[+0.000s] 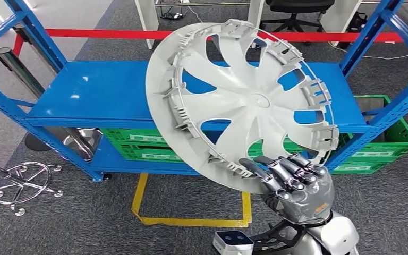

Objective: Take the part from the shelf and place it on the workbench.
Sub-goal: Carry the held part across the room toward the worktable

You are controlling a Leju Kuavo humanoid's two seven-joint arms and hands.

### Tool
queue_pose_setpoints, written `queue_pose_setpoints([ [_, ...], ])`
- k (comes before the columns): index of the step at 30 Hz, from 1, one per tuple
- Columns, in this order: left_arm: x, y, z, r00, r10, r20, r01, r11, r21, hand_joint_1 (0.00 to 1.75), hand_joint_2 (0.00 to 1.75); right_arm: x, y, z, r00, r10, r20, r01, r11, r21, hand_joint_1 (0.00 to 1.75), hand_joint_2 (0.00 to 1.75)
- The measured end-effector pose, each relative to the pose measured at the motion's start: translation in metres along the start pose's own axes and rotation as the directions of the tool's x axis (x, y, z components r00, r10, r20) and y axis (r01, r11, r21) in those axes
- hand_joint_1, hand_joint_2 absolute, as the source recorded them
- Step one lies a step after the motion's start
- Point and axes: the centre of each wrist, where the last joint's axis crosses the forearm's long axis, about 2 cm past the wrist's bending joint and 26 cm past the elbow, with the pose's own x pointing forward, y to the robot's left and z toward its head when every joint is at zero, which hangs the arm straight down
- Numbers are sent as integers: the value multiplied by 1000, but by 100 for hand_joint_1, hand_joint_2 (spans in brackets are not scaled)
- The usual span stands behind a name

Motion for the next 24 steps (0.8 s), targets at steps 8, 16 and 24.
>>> queue_pose_setpoints([
  [8, 2, 1, 0, 997, -66, -25, 66, 997, -29, 0, 175, 0, -10, 5, 1000, 15, -25, -15, 1000, -4, 175, 175],
  [16, -7, 3, 0, 966, 81, -245, -105, 991, -88, 0, 175, -6, -19, 7, 998, 22, -56, -24, 999, -30, 175, 175],
  [24, -39, -4, 6, 878, 341, -336, -383, 921, -67, 0, 175, -7, -30, 6, 997, 58, -47, -60, 998, -36, 175, 175],
])
